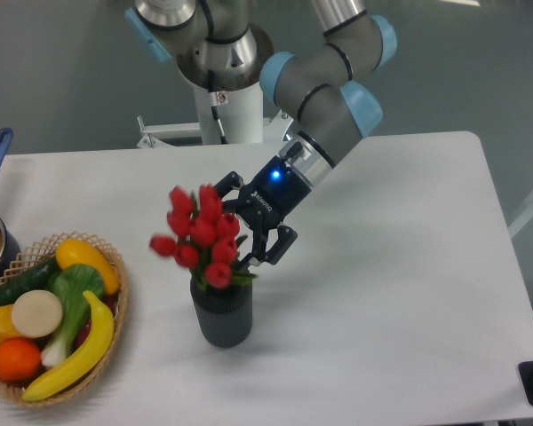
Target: Insert the flowers into the vase
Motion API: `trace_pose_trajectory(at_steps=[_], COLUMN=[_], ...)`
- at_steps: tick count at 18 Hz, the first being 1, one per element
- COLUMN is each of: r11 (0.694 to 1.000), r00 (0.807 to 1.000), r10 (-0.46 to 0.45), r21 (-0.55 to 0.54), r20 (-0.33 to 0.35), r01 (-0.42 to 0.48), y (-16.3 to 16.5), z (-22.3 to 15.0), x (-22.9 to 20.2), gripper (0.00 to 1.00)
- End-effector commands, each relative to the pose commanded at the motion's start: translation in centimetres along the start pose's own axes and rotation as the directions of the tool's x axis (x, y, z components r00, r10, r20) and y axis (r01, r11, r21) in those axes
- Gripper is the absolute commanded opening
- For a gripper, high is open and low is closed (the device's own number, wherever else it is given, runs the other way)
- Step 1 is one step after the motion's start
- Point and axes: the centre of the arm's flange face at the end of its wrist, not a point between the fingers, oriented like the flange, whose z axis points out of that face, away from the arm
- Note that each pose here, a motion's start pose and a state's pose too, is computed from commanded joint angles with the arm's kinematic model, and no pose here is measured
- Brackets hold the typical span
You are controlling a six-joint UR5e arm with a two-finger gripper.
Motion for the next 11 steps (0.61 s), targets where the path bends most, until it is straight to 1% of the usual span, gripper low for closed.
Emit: trace_pose_trajectory(at_steps=[4,5,6,7,8,9,10,11], r11=[1.0,1.0,0.996,0.983,0.959,0.916,0.897,0.887], r00=[1.0,1.0,0.999,0.996,0.991,0.98,0.975,0.969], r10=[0.0,0.007,0.031,0.063,0.104,0.153,0.167,0.185], r21=[-0.006,-0.03,-0.09,-0.175,-0.275,-0.392,-0.434,-0.453], r20=[0.01,0.017,0.036,0.059,0.089,0.129,0.145,0.162], r01=[0.0,-0.006,-0.028,-0.052,-0.076,-0.091,-0.089,-0.093], y=[0.0,0.1,-0.4,-1.1,-2.0,-3.4,-3.9,-4.7], z=[-0.4,-0.6,-1.2,-2.0,-3.2,-4.9,-5.7,-6.7], x=[-0.4,-0.6,-0.8,-0.8,-1.0,-1.4,-1.4,-1.3], gripper=[1.0,1.0,1.0,1.0,1.0,1.0,1.0,1.0])
